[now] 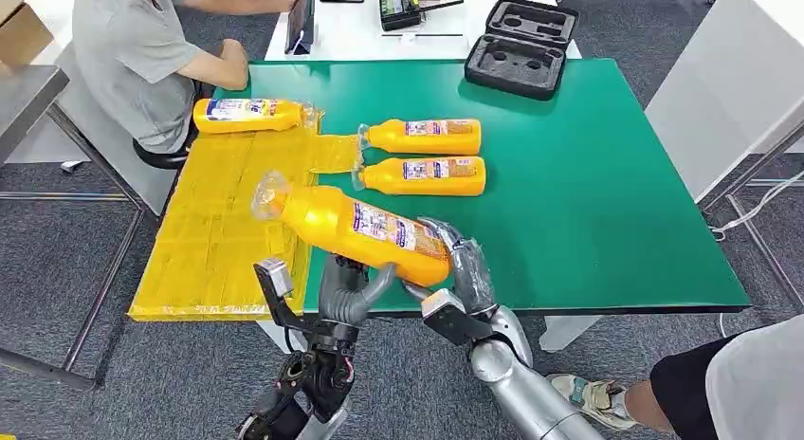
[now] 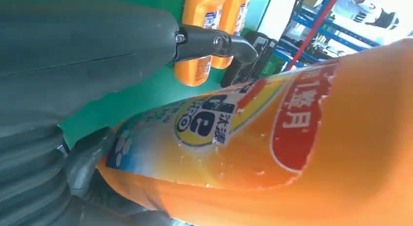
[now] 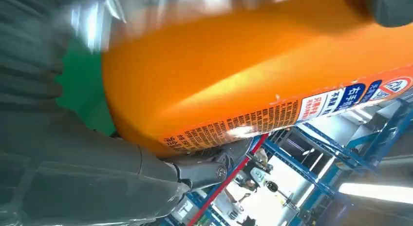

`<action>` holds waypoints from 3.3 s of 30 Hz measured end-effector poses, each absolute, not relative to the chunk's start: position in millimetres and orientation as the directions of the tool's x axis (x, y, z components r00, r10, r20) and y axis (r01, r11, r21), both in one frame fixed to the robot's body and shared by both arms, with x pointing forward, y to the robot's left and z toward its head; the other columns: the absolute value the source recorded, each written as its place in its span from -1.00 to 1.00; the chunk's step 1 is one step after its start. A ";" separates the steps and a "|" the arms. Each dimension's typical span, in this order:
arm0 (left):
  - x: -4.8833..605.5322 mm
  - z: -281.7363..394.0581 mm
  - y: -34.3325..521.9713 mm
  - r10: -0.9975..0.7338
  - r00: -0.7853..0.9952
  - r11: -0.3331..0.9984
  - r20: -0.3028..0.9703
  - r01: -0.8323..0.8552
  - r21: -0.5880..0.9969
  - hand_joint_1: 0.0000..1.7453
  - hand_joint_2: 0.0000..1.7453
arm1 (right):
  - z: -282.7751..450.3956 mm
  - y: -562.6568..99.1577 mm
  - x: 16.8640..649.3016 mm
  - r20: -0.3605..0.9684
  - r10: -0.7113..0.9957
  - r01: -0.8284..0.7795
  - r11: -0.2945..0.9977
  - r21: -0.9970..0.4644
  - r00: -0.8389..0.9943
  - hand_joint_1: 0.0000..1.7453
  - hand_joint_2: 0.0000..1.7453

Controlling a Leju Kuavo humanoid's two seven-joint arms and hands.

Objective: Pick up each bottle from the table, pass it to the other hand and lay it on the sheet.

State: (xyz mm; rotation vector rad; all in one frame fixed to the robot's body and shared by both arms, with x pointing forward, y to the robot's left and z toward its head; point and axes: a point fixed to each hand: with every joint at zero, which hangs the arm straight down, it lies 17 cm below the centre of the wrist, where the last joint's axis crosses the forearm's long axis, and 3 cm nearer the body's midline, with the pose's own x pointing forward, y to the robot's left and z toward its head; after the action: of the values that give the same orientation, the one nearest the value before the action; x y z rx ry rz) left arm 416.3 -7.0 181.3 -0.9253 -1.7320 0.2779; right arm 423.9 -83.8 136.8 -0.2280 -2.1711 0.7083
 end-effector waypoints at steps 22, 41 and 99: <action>405.3 199.8 -5.0 0.746 -0.115 0.605 0.656 0.528 -0.596 1.00 1.00 | 132.6 -74.9 421.9 0.726 0.303 -0.173 0.848 -0.500 -0.617 0.52 1.00; 403.2 206.4 1.8 0.707 -0.173 0.648 0.686 0.548 -0.529 1.00 1.00 | 131.3 -68.8 419.5 0.758 0.251 -0.234 0.852 -0.468 -0.601 -1.00 1.00; 505.9 187.9 87.2 -0.894 -0.424 0.321 0.144 -0.384 0.866 0.96 1.00 | 131.3 -97.7 403.5 0.803 0.223 -0.158 0.918 -0.364 -0.552 -1.00 1.00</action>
State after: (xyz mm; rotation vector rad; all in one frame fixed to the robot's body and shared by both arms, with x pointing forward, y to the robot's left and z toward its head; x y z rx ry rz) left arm 505.9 87.2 187.9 1.1251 -1.9570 -1.0356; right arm 403.5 -97.7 131.3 -0.0463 -2.0990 0.4936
